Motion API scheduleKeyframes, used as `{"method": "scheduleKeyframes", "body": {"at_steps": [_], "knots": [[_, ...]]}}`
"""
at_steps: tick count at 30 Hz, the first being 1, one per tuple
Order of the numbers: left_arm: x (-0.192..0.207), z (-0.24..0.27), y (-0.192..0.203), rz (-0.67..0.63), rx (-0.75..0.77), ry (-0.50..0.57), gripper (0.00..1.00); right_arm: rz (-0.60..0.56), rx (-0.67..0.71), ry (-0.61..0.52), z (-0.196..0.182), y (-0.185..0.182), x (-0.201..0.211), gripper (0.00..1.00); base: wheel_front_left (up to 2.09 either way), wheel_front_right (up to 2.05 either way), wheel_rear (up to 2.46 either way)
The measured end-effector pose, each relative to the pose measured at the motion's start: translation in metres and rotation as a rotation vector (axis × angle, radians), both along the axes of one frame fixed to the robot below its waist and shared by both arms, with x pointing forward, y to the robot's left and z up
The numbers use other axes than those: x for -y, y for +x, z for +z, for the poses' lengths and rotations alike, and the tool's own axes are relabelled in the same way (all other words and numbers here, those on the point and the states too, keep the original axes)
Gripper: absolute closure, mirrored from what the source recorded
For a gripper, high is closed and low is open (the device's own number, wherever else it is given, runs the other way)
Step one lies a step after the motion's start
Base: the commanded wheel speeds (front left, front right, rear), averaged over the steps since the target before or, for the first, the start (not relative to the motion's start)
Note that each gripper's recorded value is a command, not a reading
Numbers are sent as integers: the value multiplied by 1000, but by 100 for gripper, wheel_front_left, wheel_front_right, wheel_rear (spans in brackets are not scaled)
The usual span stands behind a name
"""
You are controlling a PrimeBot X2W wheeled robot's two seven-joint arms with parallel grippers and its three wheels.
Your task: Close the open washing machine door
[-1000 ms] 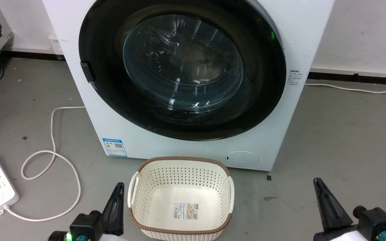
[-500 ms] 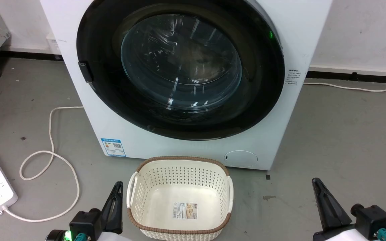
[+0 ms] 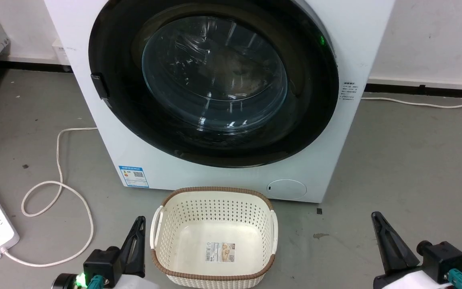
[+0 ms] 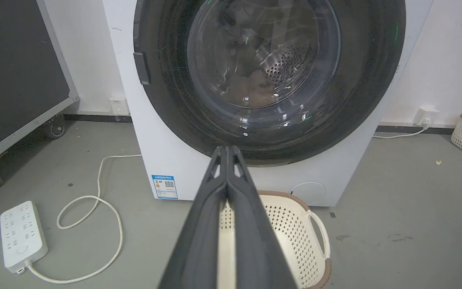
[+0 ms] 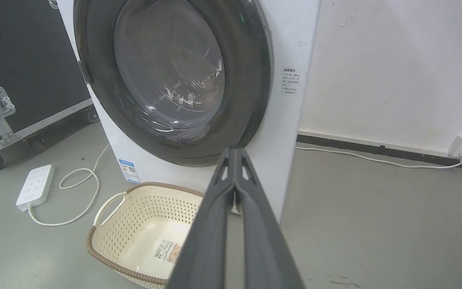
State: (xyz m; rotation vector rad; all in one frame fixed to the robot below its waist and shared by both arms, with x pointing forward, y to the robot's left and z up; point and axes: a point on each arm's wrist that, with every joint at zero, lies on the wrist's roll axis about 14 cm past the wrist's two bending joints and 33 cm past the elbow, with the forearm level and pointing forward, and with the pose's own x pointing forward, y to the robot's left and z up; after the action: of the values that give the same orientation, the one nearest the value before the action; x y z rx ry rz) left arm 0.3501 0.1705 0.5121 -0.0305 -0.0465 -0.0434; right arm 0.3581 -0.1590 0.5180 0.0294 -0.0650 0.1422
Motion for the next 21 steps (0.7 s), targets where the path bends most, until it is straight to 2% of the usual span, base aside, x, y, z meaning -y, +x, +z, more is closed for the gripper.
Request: {"method": "scheduleKeyframes", "body": {"at_steps": [21], "knots": [[-2,4,7,11,-14,21,100,-2,-25,-23,1,3,0,100,0,0,0]]}}
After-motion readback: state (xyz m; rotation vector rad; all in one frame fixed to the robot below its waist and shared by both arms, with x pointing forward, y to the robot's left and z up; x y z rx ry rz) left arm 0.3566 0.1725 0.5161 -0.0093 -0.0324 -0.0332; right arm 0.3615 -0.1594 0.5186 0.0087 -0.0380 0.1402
